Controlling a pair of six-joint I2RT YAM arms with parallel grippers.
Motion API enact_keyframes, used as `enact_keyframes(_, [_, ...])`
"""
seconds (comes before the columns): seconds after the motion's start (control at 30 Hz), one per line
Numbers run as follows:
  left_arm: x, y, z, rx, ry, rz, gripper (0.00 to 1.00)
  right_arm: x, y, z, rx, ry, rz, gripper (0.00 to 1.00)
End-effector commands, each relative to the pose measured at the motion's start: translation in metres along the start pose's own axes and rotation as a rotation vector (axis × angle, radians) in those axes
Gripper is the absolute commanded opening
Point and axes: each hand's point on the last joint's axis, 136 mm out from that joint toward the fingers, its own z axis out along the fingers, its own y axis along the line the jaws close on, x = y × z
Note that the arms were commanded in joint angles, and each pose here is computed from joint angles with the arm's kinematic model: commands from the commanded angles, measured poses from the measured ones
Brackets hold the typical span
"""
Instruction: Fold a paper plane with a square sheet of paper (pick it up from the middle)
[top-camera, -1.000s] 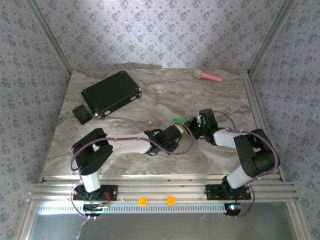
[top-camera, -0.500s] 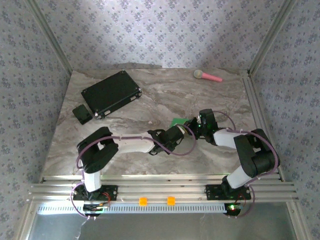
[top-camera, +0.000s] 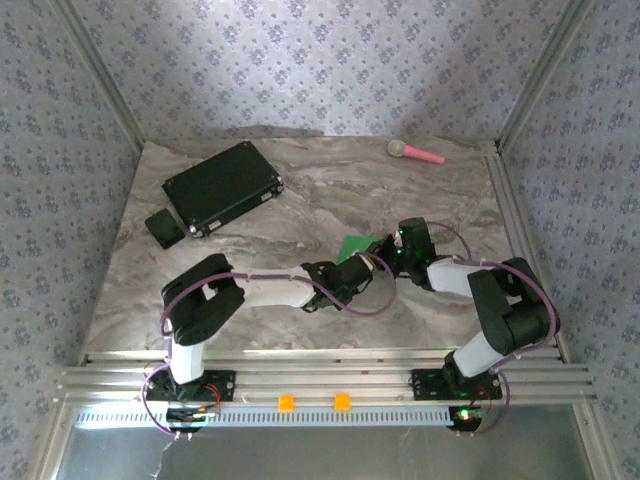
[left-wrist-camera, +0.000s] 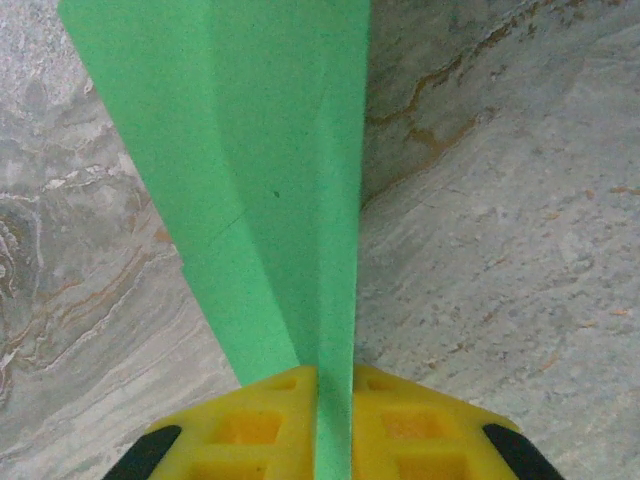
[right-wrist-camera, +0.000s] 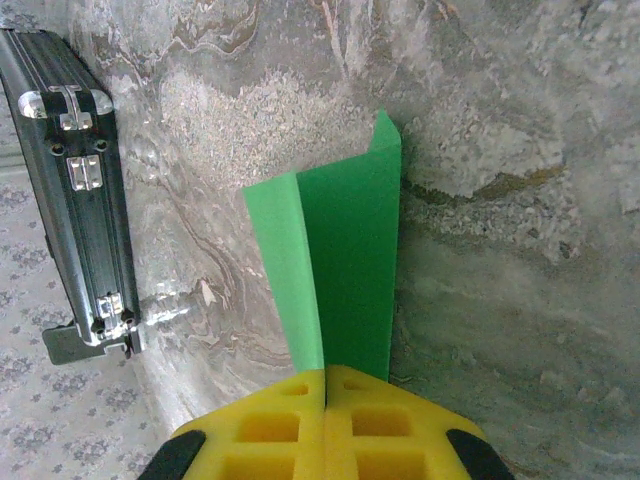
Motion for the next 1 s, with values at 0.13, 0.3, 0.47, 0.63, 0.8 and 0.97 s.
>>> enact_keyframes(0.13, [-0.002, -0.001, 0.003, -0.033, 0.014, 0.037, 0.10, -0.003, 0.005, -0.003, -0.015, -0.001, 0.015, 0.00])
enact_keyframes(0.3, [0.000, -0.001, 0.004, -0.037, 0.015, 0.043, 0.08, -0.004, 0.008, -0.005, -0.023, -0.002, 0.002, 0.02])
enact_keyframes(0.47, [0.005, -0.001, 0.006, -0.032, 0.018, 0.010, 0.04, -0.011, 0.003, -0.021, 0.033, -0.020, -0.051, 0.19])
enact_keyframes(0.63, [0.009, -0.010, 0.005, 0.031, 0.015, -0.015, 0.00, -0.024, -0.012, -0.049, 0.130, -0.072, -0.118, 0.31])
enact_keyframes(0.8, [0.013, -0.017, 0.006, 0.110, 0.023, -0.054, 0.00, -0.032, -0.020, -0.072, 0.164, -0.117, -0.157, 0.38])
enact_keyframes(0.97, [0.013, -0.021, 0.004, 0.228, 0.031, -0.125, 0.00, -0.037, -0.022, -0.084, 0.152, -0.164, -0.168, 0.43])
